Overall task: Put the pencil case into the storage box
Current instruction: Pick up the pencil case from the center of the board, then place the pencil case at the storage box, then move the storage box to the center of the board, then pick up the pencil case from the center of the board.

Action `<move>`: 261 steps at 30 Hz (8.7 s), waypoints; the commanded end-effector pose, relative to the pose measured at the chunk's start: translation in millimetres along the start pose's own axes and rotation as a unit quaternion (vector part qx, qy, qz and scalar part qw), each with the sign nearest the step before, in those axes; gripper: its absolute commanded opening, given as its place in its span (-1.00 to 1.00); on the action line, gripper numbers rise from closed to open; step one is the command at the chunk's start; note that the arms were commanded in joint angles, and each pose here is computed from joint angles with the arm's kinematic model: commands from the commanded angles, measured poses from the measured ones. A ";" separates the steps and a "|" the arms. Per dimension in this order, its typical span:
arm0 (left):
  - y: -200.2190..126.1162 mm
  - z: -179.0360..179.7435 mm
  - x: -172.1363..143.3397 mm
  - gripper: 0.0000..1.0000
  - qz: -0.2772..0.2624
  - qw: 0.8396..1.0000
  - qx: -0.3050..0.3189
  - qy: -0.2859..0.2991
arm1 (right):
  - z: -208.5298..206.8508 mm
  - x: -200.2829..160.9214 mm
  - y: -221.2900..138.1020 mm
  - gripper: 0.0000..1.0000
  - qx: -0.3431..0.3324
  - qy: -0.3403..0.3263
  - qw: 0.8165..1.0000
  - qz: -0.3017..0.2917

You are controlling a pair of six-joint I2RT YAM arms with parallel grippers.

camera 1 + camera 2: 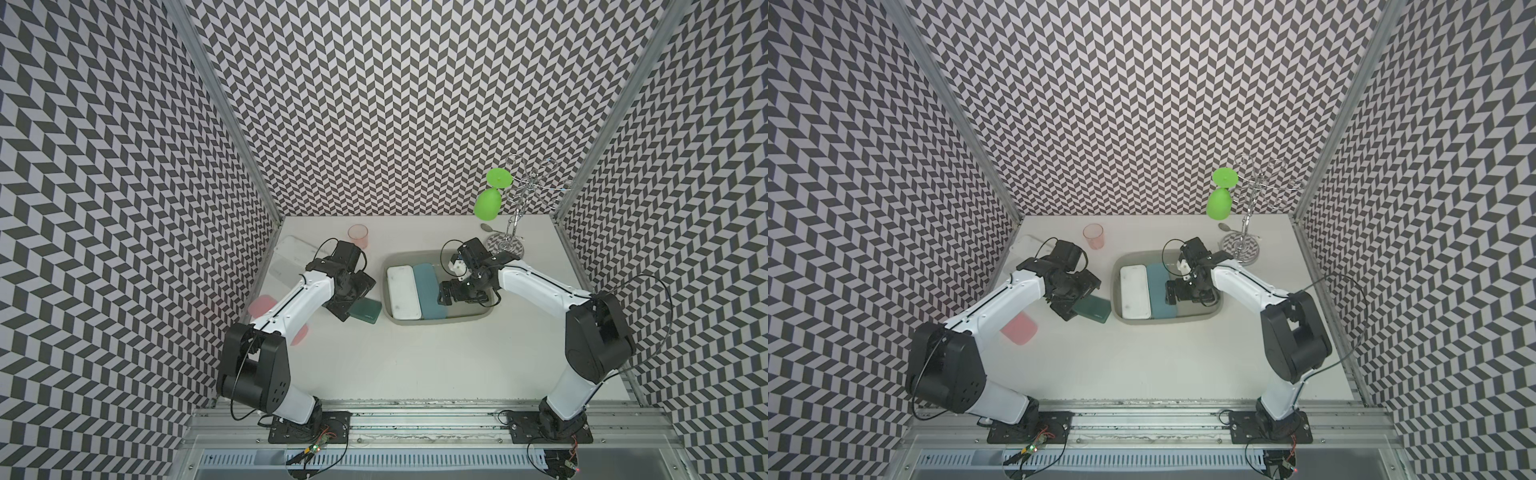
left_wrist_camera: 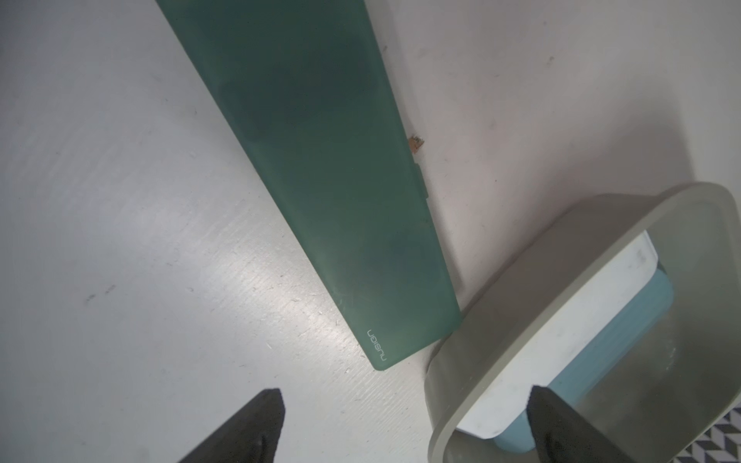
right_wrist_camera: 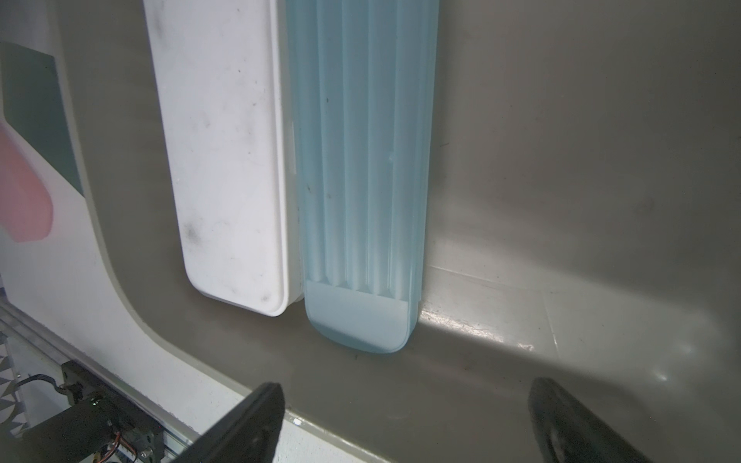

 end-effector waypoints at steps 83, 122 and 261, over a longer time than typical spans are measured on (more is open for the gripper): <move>48.9 -193.3 -188.8 0.36 0.110 0.911 -0.045 0.394 | -116.4 -35.2 -63.7 0.99 -0.022 0.138 0.985 -0.098; -78.6 -197.9 -95.6 1.00 -0.079 0.917 -0.095 0.378 | -86.2 30.2 -74.2 0.91 0.024 0.076 0.989 -0.124; 32.3 179.9 176.7 1.00 -0.073 0.987 0.142 0.033 | -86.9 49.8 -39.8 0.75 -0.014 0.097 0.993 -0.069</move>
Point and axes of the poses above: each gripper's point midway between its finger pads, its own y axis out along the fingers, its own z axis along the line the jaws close on, x = y × z, the point moved 5 cm from there along -y, back along the fingers, and after that the axes turned 5 degrees about -y, right-handed, at the moved point
